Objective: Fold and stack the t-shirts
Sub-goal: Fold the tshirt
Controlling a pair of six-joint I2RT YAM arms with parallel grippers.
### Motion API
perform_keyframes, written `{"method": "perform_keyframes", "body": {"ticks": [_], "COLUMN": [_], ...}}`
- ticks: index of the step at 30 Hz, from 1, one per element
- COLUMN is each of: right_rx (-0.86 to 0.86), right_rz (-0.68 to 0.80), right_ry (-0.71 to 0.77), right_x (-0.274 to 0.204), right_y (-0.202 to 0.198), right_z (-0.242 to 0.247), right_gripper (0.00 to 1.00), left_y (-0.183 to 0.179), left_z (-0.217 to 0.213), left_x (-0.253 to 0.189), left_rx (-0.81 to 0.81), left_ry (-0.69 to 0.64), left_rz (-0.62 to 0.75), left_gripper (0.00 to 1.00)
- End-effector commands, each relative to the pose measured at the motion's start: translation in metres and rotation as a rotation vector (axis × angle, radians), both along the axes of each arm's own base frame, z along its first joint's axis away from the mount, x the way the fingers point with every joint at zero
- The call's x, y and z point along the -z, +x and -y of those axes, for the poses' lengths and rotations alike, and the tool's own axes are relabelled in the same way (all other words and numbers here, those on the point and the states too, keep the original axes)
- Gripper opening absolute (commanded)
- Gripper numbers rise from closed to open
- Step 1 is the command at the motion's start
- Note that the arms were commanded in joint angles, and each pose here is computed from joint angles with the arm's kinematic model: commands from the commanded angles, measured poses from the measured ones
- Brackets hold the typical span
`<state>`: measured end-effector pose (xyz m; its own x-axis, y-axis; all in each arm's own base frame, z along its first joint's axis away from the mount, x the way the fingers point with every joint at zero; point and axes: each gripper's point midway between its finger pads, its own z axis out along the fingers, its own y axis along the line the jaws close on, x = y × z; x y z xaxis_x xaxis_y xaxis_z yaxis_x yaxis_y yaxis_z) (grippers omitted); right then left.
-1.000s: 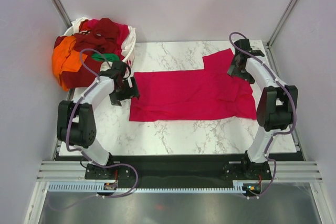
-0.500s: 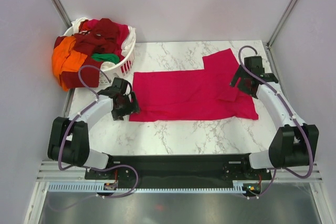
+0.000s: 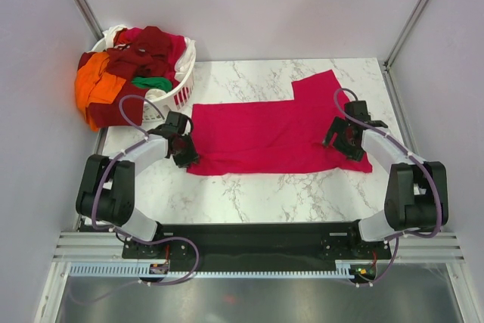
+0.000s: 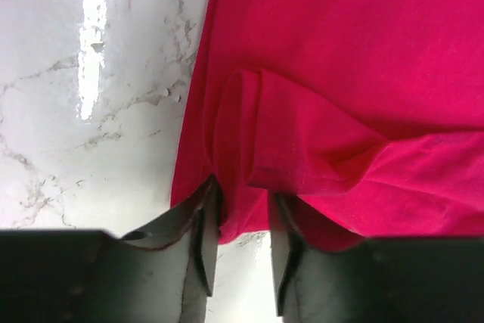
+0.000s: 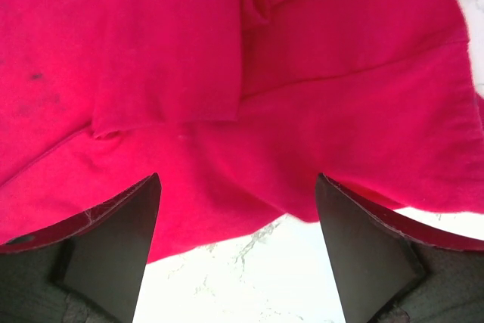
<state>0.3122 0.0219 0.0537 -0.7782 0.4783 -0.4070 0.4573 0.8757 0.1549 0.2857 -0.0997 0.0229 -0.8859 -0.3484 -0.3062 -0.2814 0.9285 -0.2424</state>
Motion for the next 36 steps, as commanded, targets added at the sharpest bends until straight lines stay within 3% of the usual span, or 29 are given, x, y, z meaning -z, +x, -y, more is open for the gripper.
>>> {"method": "perform_keyframes", "body": {"ticks": [1, 2, 6, 9, 15, 20, 27, 28, 31, 32, 33, 36], "right_rx": [0.042, 0.038, 0.081, 0.103, 0.26, 0.267, 0.167, 0.166, 0.133, 0.114, 0.1, 0.064], "right_rz": [0.028, 0.008, -0.048, -0.069, -0.107, -0.077, 0.042, 0.091, 0.17, 0.194, 0.241, 0.228], "right_ry": [0.003, 0.013, 0.045, 0.043, -0.072, -0.04, -0.013, -0.027, 0.016, 0.037, 0.065, 0.117], "right_x": [0.008, 0.016, 0.039, 0.045, 0.05, 0.039, -0.013, -0.03, -0.049, -0.052, -0.057, -0.048], "right_y": [0.004, 0.002, -0.008, -0.014, -0.041, -0.041, -0.026, -0.02, -0.017, -0.015, -0.008, -0.003], "right_z": [0.013, 0.012, 0.024, 0.028, 0.065, 0.064, 0.055, 0.057, 0.043, 0.037, 0.028, 0.008], "right_gripper": [0.91, 0.91, 0.9, 0.91, 0.93, 0.94, 0.95, 0.95, 0.94, 0.94, 0.93, 0.85], "left_y": [0.008, 0.008, 0.003, -0.004, -0.021, -0.033, -0.041, -0.044, -0.041, -0.043, -0.037, -0.033], "left_z": [0.009, 0.01, 0.007, -0.022, -0.049, -0.042, -0.027, -0.026, -0.021, -0.021, -0.018, -0.022], "left_x": [0.002, 0.003, -0.002, -0.021, -0.036, -0.035, -0.071, -0.077, -0.106, -0.107, -0.121, -0.138], "left_rx": [0.003, 0.007, 0.006, -0.067, -0.153, -0.156, -0.134, -0.132, -0.098, -0.088, -0.058, 0.072], "left_ry": [-0.042, -0.04, -0.034, 0.015, -0.007, -0.062, -0.157, -0.158, -0.175, -0.169, -0.181, -0.118], "left_rz": [0.026, 0.027, 0.025, 0.051, 0.042, 0.005, 0.088, 0.096, 0.173, 0.176, 0.211, 0.267], "left_gripper": [0.35, 0.03, 0.02, 0.02, 0.02, 0.02, 0.28, 0.44, 0.7, 0.91, 1.0, 1.0]}}
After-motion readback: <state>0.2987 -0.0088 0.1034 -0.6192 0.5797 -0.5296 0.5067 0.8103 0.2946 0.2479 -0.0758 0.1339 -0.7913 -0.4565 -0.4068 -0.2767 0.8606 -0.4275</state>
